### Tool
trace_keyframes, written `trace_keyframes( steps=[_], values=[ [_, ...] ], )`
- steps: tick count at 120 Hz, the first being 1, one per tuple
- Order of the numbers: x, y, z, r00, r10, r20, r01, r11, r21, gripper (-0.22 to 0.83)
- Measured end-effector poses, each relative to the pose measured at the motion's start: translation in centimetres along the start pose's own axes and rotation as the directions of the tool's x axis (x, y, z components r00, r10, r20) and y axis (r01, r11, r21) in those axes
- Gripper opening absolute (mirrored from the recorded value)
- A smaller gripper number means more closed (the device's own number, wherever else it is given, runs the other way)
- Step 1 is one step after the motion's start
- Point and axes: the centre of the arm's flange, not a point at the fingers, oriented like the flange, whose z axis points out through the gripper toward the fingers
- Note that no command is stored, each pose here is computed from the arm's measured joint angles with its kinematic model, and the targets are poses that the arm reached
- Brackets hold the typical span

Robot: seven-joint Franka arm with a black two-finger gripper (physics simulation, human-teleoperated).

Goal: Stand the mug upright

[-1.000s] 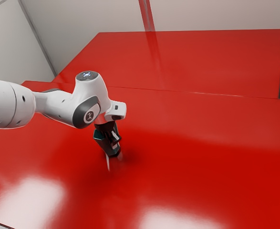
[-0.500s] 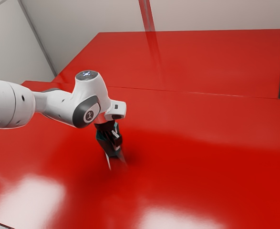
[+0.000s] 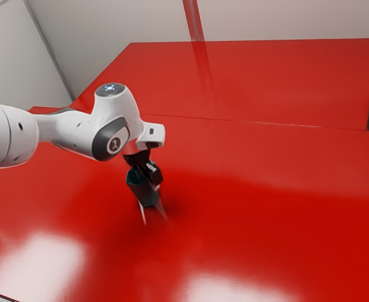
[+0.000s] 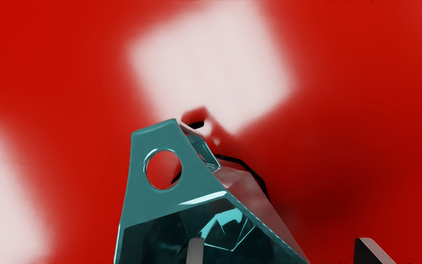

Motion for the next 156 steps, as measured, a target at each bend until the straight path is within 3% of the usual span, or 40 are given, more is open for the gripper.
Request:
trace_keyframes(
  steps=[40, 71, 106, 156],
  values=[
    [0.0, -0.3, -4.5, 0.999, -0.019, -0.042, 0.019, 1.0, 0.003, 0.45],
    [3.6, -2.3, -10.4, 0.996, -0.053, -0.069, 0.054, 0.999, 0.005, 0.55],
    [8.3, -4.3, -13.5, 0.994, -0.11, 0.025, 0.111, 0.992, -0.052, 0.6],
    [9.1, -5.9, -15.7, 0.977, -0.154, 0.147, 0.168, 0.982, -0.09, 0.61]
  ],
)
